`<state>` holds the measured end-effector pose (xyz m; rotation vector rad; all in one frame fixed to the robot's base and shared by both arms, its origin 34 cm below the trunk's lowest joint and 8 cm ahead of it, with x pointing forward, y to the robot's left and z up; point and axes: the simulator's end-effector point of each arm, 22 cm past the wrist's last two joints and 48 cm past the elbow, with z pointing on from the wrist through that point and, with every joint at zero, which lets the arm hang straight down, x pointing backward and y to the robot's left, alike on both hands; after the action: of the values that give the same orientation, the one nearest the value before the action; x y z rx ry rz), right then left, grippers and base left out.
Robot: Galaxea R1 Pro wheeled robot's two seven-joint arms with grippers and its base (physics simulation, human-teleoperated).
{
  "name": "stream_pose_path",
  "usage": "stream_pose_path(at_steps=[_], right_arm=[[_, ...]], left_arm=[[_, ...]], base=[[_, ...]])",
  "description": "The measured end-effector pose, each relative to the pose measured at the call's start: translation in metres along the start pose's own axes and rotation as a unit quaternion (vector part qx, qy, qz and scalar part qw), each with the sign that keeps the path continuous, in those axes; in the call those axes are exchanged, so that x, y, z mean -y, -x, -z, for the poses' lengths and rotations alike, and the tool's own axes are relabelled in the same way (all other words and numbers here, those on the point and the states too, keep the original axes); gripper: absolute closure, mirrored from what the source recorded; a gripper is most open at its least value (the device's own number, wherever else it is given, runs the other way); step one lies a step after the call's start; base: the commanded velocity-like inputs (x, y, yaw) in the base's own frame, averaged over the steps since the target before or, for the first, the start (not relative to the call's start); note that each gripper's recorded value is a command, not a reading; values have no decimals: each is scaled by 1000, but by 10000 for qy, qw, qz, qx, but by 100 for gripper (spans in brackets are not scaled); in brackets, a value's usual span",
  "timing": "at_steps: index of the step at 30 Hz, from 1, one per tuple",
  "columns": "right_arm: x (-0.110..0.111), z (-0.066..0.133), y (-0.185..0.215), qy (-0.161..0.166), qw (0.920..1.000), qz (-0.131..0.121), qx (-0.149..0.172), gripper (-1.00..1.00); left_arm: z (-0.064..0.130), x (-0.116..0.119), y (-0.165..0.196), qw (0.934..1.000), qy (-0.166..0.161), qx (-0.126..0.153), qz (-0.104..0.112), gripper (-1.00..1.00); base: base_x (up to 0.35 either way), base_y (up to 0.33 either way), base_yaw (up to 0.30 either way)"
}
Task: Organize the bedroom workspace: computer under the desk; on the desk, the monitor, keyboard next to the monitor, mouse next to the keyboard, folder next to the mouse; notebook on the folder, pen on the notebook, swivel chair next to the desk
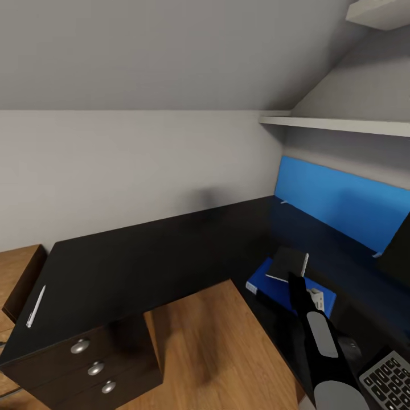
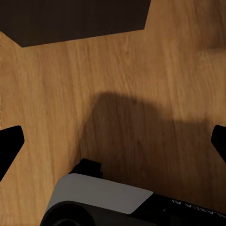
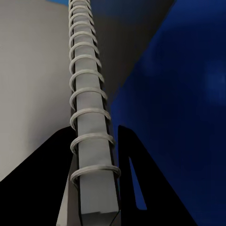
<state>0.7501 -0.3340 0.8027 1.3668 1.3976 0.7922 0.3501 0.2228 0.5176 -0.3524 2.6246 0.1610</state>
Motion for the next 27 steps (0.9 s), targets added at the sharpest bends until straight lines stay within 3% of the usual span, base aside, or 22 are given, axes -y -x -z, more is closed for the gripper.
stream_pose_path(at_steps=[7, 27], right_arm=[[0, 0, 0, 0, 10000, 0, 1, 100], [0, 0, -1, -4, 10000, 8, -10, 100]], left_arm=[[0, 0, 0, 10000, -1, 0, 3, -100], [0, 0, 0, 10000, 2, -3, 5, -100]], base=[[-157, 0, 0], [-9, 0, 0]])
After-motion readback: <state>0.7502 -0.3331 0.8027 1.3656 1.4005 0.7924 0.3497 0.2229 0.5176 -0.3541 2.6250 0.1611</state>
